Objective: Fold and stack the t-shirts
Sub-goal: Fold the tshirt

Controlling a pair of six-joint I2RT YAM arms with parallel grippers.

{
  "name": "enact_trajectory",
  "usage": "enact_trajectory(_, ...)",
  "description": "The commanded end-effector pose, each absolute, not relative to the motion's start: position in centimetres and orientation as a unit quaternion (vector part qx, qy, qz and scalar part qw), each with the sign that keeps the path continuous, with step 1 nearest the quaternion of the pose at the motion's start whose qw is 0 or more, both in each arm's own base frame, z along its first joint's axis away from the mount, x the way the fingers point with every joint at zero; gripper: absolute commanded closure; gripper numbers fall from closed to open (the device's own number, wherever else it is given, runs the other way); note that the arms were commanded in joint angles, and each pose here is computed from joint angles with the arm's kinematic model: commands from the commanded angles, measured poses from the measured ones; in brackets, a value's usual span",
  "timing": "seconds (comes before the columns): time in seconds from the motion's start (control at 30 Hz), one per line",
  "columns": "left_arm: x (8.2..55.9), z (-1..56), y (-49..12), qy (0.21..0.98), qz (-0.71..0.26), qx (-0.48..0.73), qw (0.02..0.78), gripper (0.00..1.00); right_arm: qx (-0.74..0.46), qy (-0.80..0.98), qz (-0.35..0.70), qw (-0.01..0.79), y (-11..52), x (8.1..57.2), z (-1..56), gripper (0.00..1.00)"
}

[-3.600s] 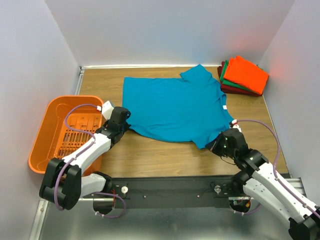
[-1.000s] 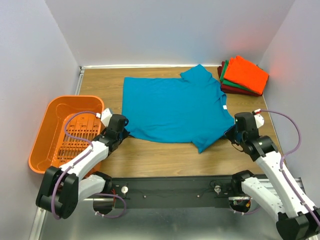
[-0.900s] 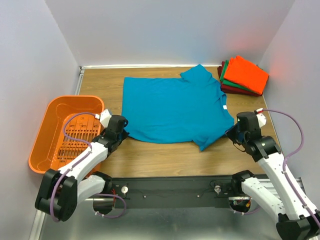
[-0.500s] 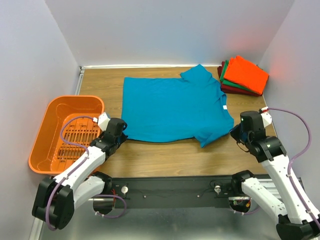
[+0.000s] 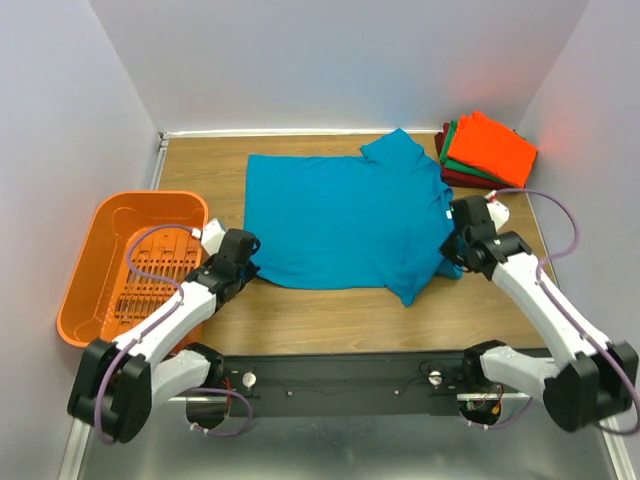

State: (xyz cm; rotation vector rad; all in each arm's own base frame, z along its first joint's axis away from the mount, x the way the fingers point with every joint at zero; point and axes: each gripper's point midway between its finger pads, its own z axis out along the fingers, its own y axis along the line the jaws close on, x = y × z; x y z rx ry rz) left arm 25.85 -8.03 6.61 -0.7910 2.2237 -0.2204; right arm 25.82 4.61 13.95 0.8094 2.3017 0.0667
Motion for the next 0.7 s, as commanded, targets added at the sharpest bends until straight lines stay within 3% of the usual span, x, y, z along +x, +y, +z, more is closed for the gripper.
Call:
enact_trajectory(0.0, 28.2, 8.2, -8.4, 0.862, -0.077, -0.305, 0.397, 1.0, 0.288, 0.883, 0.04, 0.368, 5.8, 29.8, 14.9, 0.99)
enact_trajectory(0.67, 36.2, 9.2, -7.7, 0.853, -0.036, -0.313, 0.415, 1.0, 0.224, 0.907, -0.003, 0.357, 7.7, 41.6, 12.3, 0.99)
